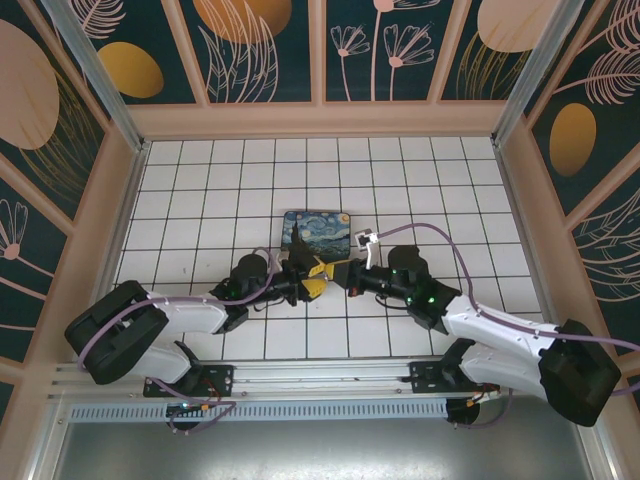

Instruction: Unlock the padlock with the key

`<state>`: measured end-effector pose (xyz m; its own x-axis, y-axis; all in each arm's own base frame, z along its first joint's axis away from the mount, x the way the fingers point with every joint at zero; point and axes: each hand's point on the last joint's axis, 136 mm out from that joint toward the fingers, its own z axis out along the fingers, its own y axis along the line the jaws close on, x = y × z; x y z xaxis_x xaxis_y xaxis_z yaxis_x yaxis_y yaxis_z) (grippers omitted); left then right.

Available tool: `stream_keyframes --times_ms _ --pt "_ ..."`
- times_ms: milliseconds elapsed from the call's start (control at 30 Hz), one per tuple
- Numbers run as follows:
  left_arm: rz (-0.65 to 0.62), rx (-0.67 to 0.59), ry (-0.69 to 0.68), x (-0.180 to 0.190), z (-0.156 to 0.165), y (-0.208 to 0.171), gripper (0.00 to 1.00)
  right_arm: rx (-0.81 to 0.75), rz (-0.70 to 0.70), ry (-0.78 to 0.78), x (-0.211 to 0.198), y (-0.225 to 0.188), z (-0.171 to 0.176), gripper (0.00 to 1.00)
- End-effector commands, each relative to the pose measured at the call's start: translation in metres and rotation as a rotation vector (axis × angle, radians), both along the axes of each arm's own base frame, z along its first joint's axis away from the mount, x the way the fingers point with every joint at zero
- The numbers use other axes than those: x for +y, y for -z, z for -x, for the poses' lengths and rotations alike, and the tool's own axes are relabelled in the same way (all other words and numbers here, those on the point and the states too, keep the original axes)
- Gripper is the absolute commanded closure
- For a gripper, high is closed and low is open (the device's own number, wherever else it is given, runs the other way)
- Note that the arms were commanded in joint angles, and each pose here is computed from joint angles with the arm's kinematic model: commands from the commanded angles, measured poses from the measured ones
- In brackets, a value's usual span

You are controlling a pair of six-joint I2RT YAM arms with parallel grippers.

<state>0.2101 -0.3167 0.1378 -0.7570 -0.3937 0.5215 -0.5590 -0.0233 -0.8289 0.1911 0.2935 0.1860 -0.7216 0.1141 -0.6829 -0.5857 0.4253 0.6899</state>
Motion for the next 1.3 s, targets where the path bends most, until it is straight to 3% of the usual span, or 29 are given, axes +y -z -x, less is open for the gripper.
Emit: stream_keyframes --times_ms 0,100,400,733,900,1267 --pt "-0.014 -0.022 -0.030 0.009 -0.003 0.000 0.61 -0.034 -0.020 -0.015 -0.001 -0.010 0.006 1.00" --pt "0.001 -0.023 -0.040 0.010 -0.004 -0.003 0.60 -0.039 -0.024 -0.015 -0.003 -0.010 0.007 1.00" --pt "0.000 -0.019 -0.017 0.006 -0.004 -0.005 0.39 -0.083 -0.048 0.046 -0.002 -0.021 -0.007 1.00" --pt "0.097 0.010 -0.075 0.007 -0.011 -0.021 0.35 -0.106 -0.128 0.038 0.013 -0.026 -0.012 1.00" --pt "0.109 0.028 -0.100 0.012 -0.012 -0.017 0.38 -0.091 -0.109 0.000 0.025 -0.019 -0.007 1.00" --pt "0.114 0.011 -0.169 0.026 -0.016 -0.016 0.60 -0.050 -0.085 -0.011 0.018 -0.006 0.003 1.00"
